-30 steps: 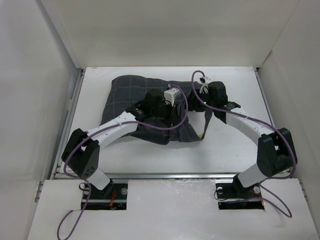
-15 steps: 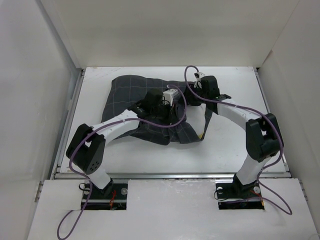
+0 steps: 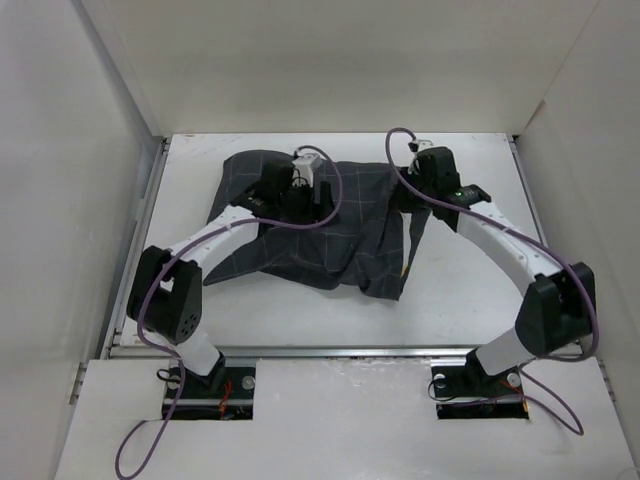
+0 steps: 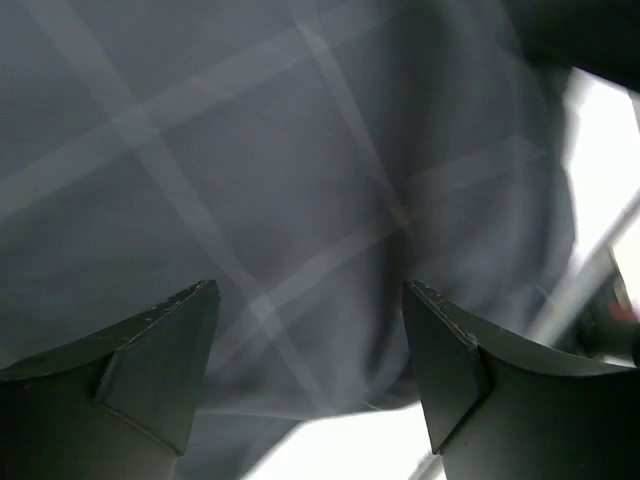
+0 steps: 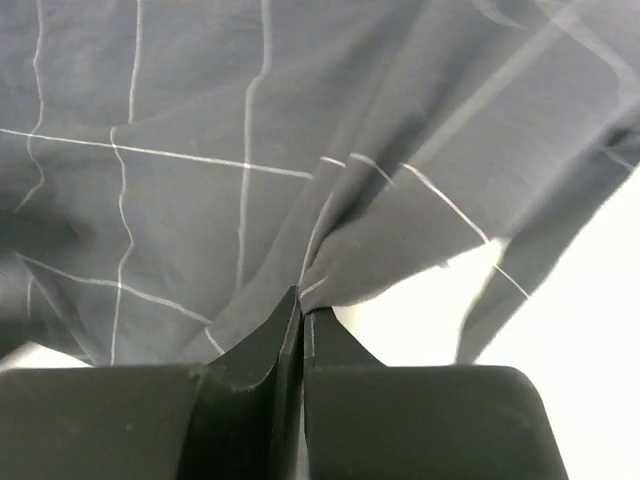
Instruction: Put the pillow into the pillowcase
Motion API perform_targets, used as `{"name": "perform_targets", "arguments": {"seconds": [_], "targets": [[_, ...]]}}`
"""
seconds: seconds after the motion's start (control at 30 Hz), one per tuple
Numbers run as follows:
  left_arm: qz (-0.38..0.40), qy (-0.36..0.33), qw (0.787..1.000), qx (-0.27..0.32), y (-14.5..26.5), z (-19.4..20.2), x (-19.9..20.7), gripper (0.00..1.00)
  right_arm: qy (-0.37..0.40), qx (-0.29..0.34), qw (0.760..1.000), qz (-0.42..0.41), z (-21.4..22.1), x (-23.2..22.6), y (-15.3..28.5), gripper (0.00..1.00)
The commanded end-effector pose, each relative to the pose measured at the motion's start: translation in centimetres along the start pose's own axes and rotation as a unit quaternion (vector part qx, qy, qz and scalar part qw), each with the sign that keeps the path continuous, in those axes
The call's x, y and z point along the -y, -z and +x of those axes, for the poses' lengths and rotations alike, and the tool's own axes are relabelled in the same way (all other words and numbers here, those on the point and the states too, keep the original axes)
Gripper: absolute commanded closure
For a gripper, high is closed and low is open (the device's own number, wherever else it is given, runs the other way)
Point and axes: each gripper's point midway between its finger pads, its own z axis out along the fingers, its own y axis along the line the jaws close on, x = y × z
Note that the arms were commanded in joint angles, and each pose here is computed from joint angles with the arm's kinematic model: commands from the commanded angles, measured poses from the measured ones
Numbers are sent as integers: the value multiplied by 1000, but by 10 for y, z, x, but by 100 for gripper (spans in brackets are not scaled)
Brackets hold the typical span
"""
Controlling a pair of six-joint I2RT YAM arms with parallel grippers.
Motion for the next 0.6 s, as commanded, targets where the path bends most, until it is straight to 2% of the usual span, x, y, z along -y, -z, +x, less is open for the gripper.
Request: {"name": "perform_targets", "arguments": {"seconds": [0.0, 0.03, 0.07, 0.1, 0.17, 0.23, 0.27, 0.33, 0.43, 0.5, 0.57], "targets": [[-51, -14, 995, 81, 18, -56, -26, 30, 20, 1, 998, 59, -7, 13, 40, 100], [-57, -8, 995, 81, 14, -59, -35, 34, 19, -13, 997, 73, 0, 18, 51, 100], [-75, 11, 995, 62, -1, -52, -62, 49, 19, -21, 996, 83, 5, 22, 55, 100], [-76, 26, 995, 62, -6, -60, -68, 57, 11, -30, 994, 108, 10, 33, 59, 100], [-71, 50, 996, 24, -31, -42, -92, 65, -5, -46, 988, 145, 16, 47, 79, 100], [-78, 71, 994, 20, -38, -41, -112, 77, -13, -39, 977, 207, 12, 69, 99, 100], [-83, 78, 993, 14, -41, -37, -121, 78, -19, -53, 967, 247, 19, 82, 119, 100], [-96, 92, 991, 17, -39, -37, -134, 78, -34, -23, 941, 337, 10, 106, 148, 100], [-109, 94, 989, 22, -33, -37, -144, 78, -47, -1, 925, 376, 6, 115, 173, 100], [-116, 96, 988, 19, -32, -35, -146, 78, -54, 22, 931, 361, -5, 109, 174, 100], [-124, 94, 988, 23, -26, -38, -151, 80, -50, 35, 947, 314, -16, 93, 172, 100]]}}
